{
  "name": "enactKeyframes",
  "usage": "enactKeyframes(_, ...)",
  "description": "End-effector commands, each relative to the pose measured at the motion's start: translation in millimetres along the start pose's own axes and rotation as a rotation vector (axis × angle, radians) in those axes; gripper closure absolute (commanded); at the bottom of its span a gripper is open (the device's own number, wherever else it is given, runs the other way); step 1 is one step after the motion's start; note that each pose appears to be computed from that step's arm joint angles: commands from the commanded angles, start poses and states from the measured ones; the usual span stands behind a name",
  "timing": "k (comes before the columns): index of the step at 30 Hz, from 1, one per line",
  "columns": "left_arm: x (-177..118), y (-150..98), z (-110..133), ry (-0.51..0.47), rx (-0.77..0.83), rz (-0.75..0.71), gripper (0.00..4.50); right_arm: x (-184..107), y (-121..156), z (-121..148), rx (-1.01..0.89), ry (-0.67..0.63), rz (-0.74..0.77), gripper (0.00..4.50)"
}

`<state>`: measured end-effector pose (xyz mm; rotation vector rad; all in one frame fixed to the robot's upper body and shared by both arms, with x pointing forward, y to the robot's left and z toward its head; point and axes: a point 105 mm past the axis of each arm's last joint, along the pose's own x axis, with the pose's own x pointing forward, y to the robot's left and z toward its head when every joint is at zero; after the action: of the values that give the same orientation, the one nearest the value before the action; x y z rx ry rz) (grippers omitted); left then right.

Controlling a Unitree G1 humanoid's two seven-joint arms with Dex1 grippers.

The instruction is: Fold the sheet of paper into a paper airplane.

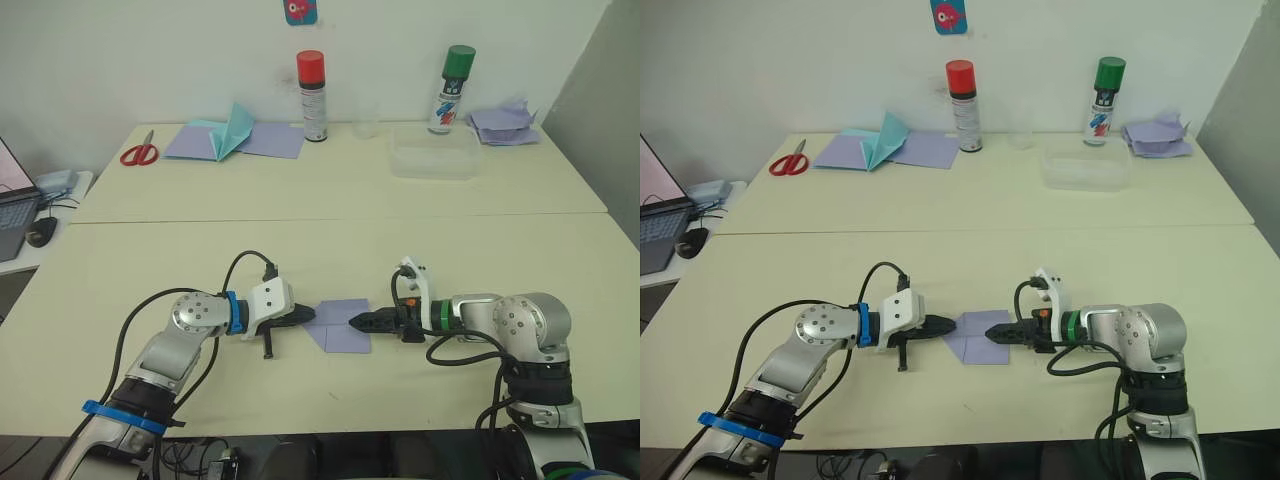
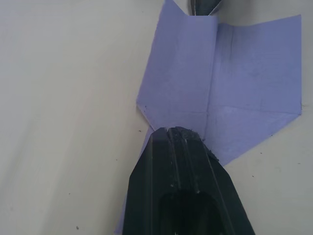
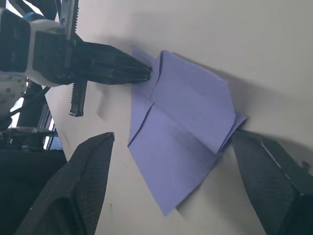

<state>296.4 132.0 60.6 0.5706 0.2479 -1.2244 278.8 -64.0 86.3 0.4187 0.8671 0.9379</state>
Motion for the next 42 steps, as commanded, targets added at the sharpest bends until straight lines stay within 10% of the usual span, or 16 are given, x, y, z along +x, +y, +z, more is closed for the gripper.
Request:
enactKeyframes(1,5,-15,-27,0.098,-0.068,-0.043,4.5,7,4,3,0.021,0.002,0.011,0.57)
enactKeyframes(10,5,-15,-27,0.096,-0.068,-0.037,4.5,10,4,13,0.074,-0.044,0.018,0.73)
enactKeyframes(21,4,-14,-28,0.107,-0.063,-0.044,4.5,5,-3,7,0.094,-0.051,-0.013,4.46)
enactKeyframes(30,-3,-13,-23,0.074,-0.067,-0.044,4.5,2,11,21,0.028,-0.146,0.048,4.46)
enactKeyframes(42,-87,21,71,-0.184,-0.054,0.071,4.5,-11,45,33,-0.407,-0.218,0.209,4.46)
